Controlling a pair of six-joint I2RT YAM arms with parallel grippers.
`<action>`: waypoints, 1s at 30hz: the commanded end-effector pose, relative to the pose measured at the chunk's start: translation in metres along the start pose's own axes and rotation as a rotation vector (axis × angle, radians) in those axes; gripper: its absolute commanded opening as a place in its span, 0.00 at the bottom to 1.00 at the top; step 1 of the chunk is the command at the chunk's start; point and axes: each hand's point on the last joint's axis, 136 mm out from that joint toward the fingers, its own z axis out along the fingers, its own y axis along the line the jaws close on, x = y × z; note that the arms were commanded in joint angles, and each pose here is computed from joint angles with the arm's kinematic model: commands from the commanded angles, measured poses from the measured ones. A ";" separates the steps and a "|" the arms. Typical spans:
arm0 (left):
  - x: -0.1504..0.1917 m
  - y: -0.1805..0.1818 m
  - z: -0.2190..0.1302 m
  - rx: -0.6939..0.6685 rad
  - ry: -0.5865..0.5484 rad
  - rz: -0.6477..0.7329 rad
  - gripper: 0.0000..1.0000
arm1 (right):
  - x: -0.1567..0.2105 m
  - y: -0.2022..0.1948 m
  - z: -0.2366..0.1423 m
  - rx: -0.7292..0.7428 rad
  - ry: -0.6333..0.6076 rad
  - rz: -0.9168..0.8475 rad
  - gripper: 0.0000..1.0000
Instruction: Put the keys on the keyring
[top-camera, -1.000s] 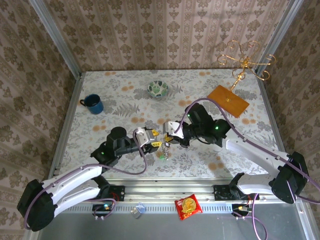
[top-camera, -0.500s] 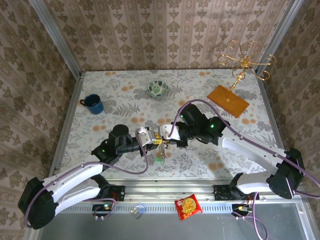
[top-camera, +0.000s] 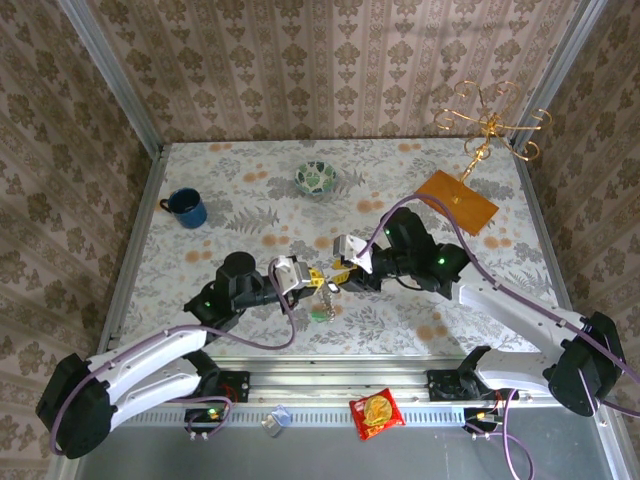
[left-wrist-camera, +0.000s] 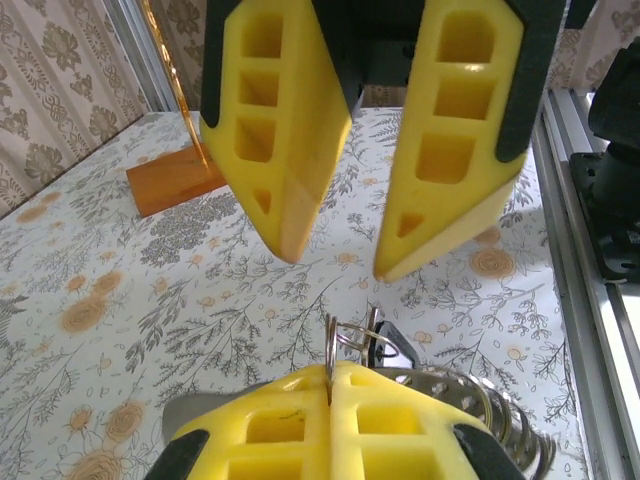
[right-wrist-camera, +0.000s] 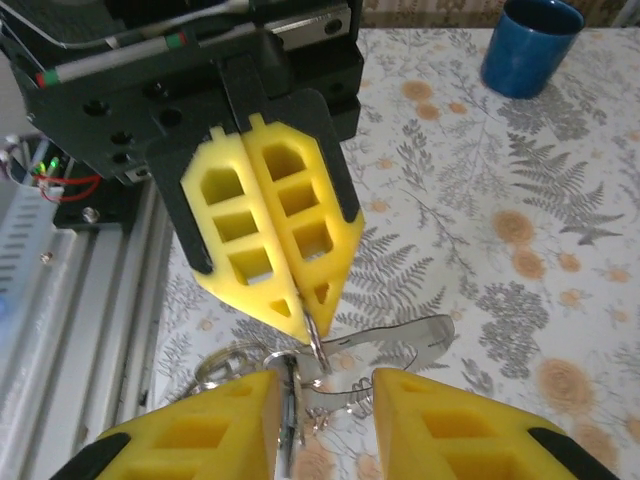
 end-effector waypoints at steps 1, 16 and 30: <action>-0.023 0.002 -0.005 -0.011 -0.108 0.012 0.00 | -0.009 0.003 0.001 -0.024 -0.070 0.057 0.32; -0.022 -0.002 -0.007 -0.003 -0.154 0.002 0.00 | 0.000 -0.001 0.009 -0.004 -0.084 0.077 0.31; -0.022 0.000 -0.007 -0.016 -0.157 0.011 0.00 | 0.021 0.009 0.007 -0.020 -0.027 0.120 0.34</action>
